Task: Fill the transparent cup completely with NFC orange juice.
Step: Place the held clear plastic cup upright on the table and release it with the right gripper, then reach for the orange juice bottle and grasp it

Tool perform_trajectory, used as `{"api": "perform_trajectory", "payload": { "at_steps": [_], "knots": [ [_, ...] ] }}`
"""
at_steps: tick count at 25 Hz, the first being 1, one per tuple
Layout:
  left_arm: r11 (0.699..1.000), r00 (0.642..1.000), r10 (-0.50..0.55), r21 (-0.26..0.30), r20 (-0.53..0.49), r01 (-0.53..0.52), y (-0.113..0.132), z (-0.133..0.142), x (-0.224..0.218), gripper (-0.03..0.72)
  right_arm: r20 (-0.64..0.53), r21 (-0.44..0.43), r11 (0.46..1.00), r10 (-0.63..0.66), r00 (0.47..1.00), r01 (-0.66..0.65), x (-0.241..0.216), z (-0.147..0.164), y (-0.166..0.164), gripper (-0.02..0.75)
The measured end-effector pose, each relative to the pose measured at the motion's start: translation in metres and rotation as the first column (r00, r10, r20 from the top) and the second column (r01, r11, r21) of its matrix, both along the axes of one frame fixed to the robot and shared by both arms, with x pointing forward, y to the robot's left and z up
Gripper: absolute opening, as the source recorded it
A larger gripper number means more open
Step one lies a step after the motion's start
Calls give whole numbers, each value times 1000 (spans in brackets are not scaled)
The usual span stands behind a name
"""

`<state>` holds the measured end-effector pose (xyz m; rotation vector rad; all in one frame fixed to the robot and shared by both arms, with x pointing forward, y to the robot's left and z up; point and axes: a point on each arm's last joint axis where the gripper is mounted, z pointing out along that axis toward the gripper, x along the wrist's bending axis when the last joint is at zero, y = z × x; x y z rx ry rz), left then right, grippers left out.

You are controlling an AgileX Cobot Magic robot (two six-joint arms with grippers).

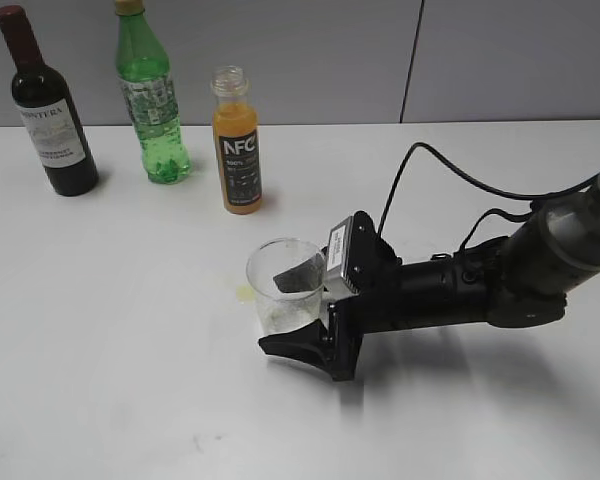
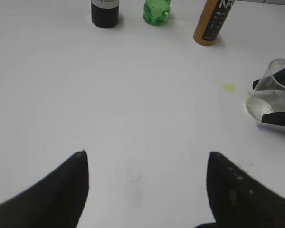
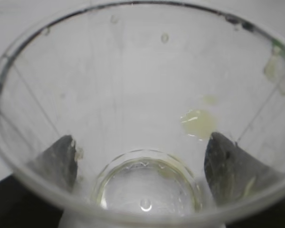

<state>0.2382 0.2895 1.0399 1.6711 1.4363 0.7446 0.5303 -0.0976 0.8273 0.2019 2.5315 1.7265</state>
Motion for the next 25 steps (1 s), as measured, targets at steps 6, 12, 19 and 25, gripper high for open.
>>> {"api": "perform_trajectory", "payload": {
  "at_steps": [6, 12, 19, 25],
  "knots": [
    [1000, 1000, 0, 0, 0, 0, 0, 0, 0, 587, -22, -34, 999, -31, 999, 30, 2, 6, -19, 659],
    [1000, 1000, 0, 1, 0, 0, 0, 0, 0, 587, -27, -64, 998, -31, 999, 30, -1, 8, -36, 652],
    [1000, 1000, 1, 2, 0, -1, 0, 0, 0, 587, 10, -65, 995, -73, 997, 74, 10, 20, -57, 638],
    [1000, 1000, 1, 2, 0, -1, 0, 0, 0, 587, 62, -57, 986, -150, 987, 154, 23, 37, -85, 629]
  ]
}}
